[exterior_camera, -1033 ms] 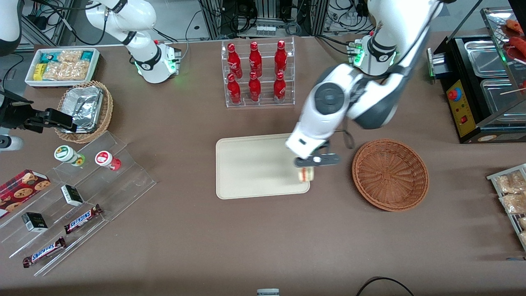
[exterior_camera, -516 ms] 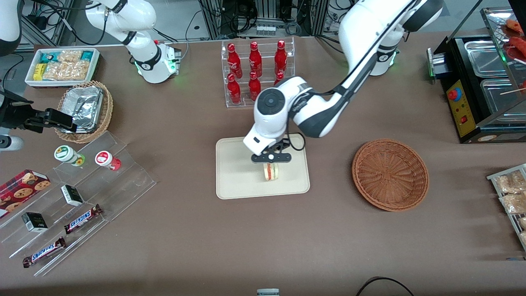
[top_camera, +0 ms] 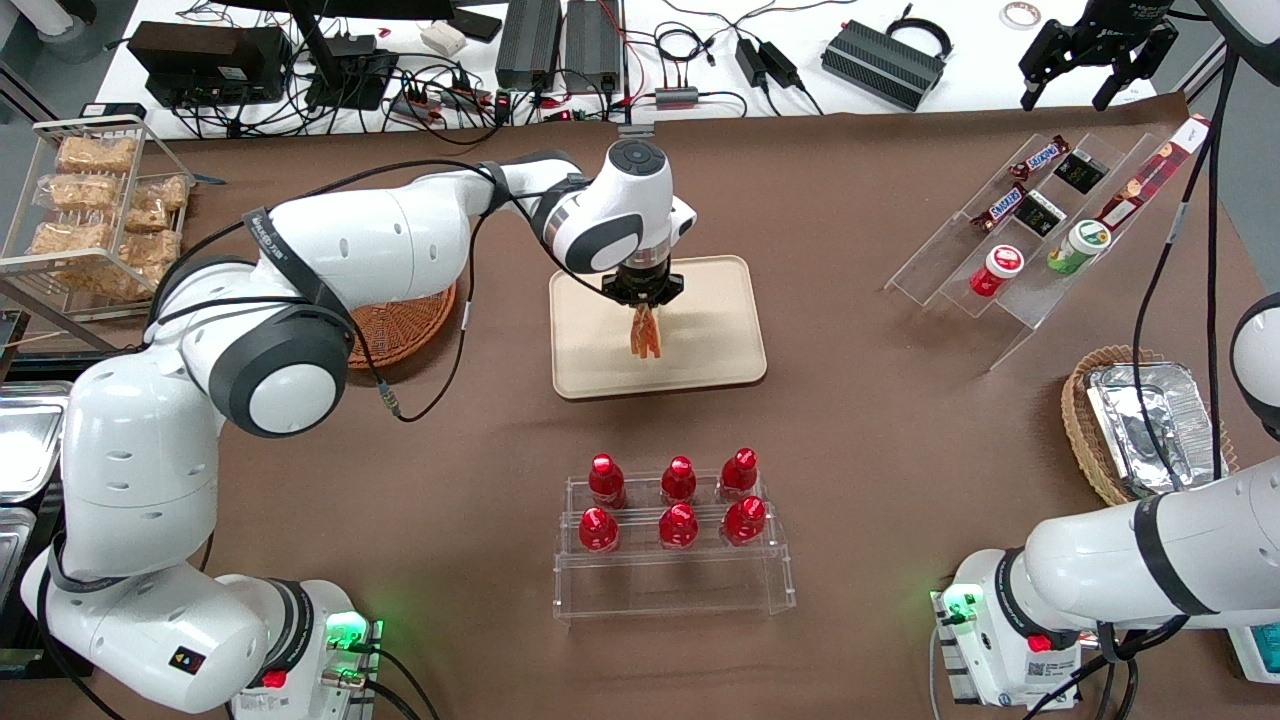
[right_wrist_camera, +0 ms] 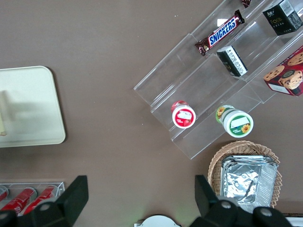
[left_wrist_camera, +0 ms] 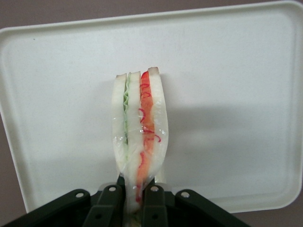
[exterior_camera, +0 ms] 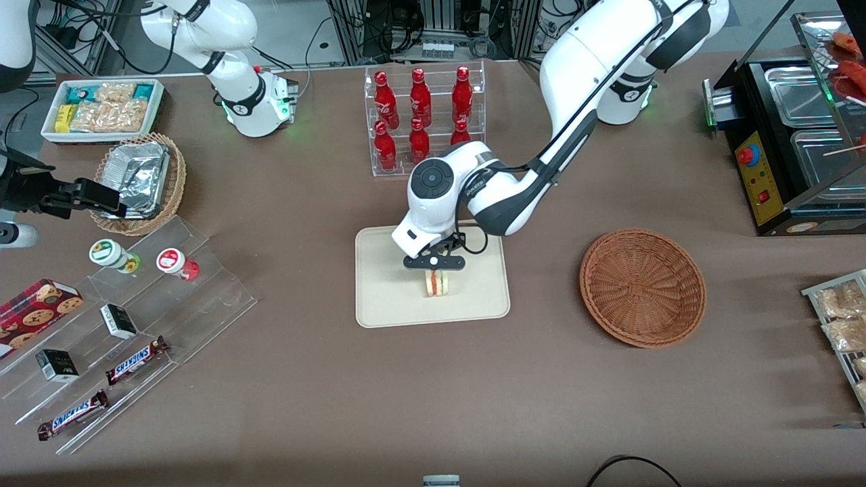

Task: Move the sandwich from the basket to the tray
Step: 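Lower the sandwich onto the tray and open the left gripper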

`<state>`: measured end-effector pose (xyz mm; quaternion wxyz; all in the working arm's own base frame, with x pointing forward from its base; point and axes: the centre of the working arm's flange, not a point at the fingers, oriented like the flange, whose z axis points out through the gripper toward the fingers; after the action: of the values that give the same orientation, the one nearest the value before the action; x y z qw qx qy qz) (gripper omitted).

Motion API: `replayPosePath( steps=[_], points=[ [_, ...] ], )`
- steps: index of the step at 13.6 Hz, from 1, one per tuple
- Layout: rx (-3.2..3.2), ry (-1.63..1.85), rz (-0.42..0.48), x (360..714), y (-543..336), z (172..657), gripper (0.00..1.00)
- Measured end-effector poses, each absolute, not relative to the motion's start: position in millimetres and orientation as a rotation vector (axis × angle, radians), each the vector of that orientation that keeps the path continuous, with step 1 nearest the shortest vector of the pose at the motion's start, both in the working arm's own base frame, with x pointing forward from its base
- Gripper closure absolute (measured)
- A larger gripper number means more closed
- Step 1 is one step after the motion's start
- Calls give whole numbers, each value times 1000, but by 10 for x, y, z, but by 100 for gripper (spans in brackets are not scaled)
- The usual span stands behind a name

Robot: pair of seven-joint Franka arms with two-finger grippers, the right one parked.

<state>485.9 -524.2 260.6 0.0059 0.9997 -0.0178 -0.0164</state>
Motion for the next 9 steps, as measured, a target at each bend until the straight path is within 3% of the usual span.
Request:
replayPosePath(
  steps=[6,9],
  points=[
    [3122,-103,-39,4776,-5350,2390,85],
    [3116,-98,-23,4817,-5358,2442,59]
  ],
)
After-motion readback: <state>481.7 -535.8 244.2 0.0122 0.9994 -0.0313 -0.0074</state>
